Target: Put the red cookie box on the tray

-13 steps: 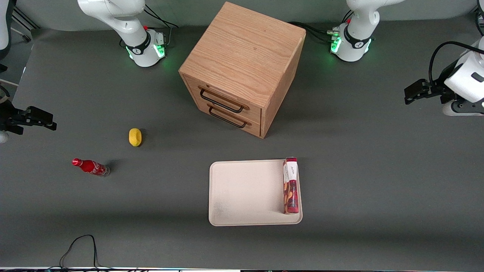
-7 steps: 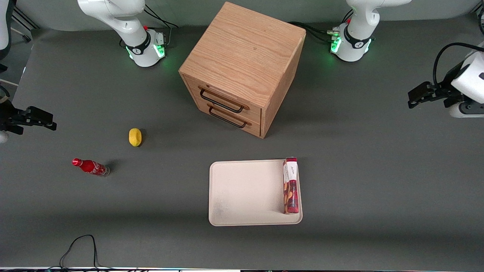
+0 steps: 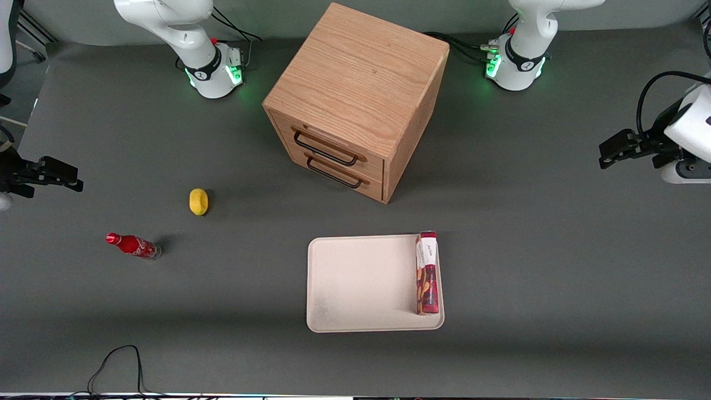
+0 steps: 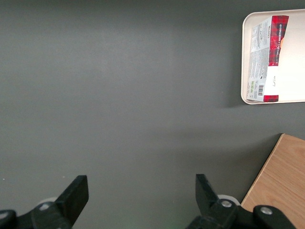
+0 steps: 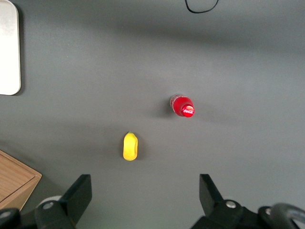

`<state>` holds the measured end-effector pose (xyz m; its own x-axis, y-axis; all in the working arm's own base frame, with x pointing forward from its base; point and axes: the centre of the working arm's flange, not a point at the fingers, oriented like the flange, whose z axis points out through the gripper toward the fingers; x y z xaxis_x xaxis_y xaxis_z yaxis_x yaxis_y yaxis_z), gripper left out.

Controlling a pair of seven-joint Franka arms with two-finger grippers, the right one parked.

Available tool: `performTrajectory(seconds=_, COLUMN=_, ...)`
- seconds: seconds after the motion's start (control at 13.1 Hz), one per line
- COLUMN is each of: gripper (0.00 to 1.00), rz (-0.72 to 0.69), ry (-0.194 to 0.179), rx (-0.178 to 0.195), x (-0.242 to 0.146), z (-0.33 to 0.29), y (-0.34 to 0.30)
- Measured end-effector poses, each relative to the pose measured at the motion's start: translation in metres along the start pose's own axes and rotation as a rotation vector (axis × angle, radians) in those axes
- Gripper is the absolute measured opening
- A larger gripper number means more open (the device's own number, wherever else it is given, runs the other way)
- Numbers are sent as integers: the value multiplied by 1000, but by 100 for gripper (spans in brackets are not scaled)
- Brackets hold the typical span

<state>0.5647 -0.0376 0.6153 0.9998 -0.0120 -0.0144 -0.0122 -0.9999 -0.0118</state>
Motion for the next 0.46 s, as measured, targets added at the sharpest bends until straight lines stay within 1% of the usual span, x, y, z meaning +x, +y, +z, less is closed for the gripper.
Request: performTrajectory(seconds=0.46, gripper=100, rz=0, ry=0, rx=-8, x=1, z=0, y=1)
